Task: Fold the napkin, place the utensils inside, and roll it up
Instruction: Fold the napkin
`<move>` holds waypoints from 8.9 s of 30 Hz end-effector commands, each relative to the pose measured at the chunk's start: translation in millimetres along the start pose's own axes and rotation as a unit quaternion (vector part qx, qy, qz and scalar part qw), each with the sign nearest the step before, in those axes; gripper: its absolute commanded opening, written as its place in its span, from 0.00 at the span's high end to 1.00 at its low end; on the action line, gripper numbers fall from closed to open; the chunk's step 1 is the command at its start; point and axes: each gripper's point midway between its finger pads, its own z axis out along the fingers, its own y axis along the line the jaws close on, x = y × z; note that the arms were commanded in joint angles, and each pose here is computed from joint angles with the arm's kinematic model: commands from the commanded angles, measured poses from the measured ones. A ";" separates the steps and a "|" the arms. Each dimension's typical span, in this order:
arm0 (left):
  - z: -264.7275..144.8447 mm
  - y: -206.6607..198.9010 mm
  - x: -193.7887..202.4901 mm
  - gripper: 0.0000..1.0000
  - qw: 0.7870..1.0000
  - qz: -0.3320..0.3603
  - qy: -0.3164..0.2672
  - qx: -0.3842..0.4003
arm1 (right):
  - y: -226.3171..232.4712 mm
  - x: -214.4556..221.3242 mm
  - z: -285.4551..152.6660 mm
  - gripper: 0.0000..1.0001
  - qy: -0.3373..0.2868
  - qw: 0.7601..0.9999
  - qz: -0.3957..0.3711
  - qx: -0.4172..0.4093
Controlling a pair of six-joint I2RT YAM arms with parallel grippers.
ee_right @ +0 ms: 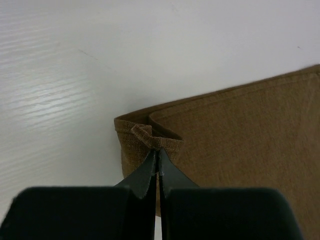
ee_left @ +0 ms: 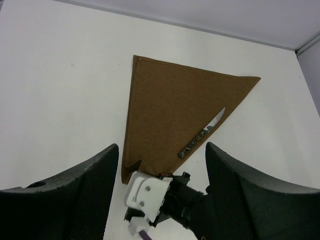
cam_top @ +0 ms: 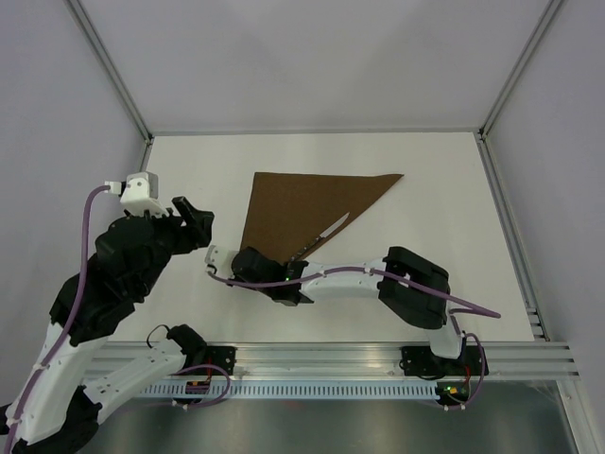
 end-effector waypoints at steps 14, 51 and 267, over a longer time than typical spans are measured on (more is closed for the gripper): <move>43.0 -38.4 7.1 0.25 0.999 0.001 0.016 0.033 | -164.8 96.4 -42.7 1.00 0.102 0.974 0.156 0.131; 178.3 -84.2 206.8 0.30 0.969 0.015 0.241 0.056 | -233.9 211.6 -72.5 1.00 0.184 0.928 0.272 0.179; 197.8 22.8 238.5 0.43 0.953 0.043 0.223 -0.199 | -279.6 261.5 -82.4 0.67 0.156 0.881 0.446 -0.020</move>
